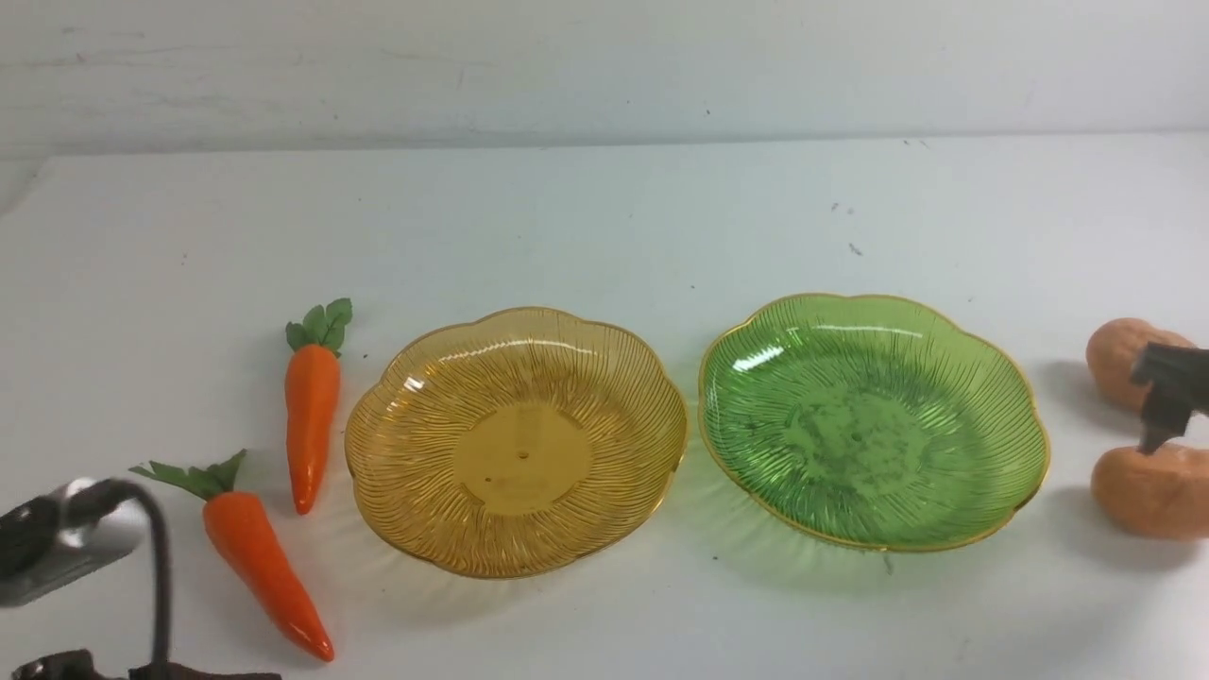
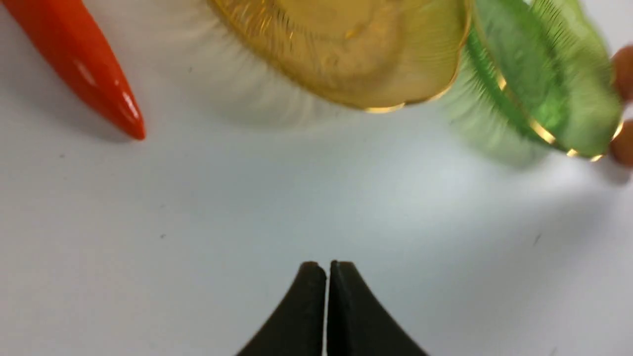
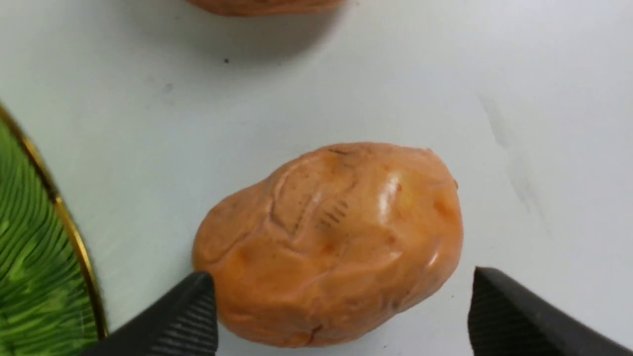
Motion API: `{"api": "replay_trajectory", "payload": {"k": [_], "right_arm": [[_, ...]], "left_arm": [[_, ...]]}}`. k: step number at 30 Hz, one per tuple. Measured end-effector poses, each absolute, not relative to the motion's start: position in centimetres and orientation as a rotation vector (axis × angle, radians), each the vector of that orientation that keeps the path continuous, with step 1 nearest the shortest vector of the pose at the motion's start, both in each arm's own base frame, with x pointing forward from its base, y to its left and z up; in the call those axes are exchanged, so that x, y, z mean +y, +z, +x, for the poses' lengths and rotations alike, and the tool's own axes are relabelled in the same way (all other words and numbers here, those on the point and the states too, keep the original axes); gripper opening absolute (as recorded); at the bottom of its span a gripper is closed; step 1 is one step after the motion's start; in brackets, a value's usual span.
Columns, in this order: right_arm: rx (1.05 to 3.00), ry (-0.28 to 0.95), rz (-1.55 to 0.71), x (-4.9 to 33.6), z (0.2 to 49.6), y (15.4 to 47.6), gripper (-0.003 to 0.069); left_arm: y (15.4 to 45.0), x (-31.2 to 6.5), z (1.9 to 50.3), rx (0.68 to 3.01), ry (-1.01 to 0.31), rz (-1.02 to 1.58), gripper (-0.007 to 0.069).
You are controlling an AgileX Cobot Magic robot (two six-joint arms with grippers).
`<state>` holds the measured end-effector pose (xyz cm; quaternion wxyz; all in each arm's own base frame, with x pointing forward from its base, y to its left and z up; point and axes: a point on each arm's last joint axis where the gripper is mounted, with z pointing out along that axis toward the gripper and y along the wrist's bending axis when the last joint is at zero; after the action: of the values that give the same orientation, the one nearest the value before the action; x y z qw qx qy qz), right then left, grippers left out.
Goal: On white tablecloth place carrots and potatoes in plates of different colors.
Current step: 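Put the potato onto the plate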
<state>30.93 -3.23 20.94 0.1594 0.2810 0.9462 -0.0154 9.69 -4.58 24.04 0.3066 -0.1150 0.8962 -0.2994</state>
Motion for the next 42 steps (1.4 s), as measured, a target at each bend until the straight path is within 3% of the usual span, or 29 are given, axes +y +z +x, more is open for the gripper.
{"api": "replay_trajectory", "payload": {"k": [5, 11, 15, 19, 24, 27, 29, 33, 37, 42], "right_arm": [[2.640, -0.017, 1.128, -3.3, 31.6, 18.9, 0.0685], [2.526, 0.005, 1.257, -3.6, 32.8, 18.0, 0.0691], [2.525, -0.026, 1.255, -3.8, 33.2, 17.4, 0.0671], [2.555, -0.046, 1.203, -3.9, 33.3, 17.3, 0.0597], [2.630, -0.080, 1.059, -3.9, 32.7, 18.1, 0.0596], [2.708, -0.095, 0.913, -3.7, 31.6, 20.1, 0.0575], [2.701, -0.020, 0.825, -3.2, 31.3, 22.7, 0.0575], [2.592, 0.265, 0.422, 0.4, 31.7, 27.6, 0.0574], [2.605, 0.361, -0.003, 6.1, 32.5, 26.4, 0.0573], [2.666, 0.323, -0.165, 8.6, 33.2, 23.8, 0.0572]], "left_arm": [[25.0, -4.3, 11.7, 2.545, -0.647, -0.182, -0.0003], [26.0, -4.0, 12.5, 2.555, -0.558, -0.123, -0.0003], [26.0, -4.0, 12.3, 2.575, -0.559, -0.113, -0.0003], [25.9, -4.0, 12.2, 2.584, -0.557, -0.108, -0.0003], [25.9, -4.0, 12.2, 2.583, -0.553, -0.097, -0.0003], [25.9, -4.0, 12.2, 2.583, -0.551, -0.092, -0.0003], [25.9, -4.0, 12.2, 2.583, -0.549, -0.089, -0.0003], [25.9, -4.0, 12.3, 2.578, -0.547, -0.088, -0.0003], [26.0, -4.0, 12.4, 2.565, -0.546, -0.093, -0.0003], [26.0, -4.0, 12.4, 2.560, -0.548, -0.095, -0.0003]]}}
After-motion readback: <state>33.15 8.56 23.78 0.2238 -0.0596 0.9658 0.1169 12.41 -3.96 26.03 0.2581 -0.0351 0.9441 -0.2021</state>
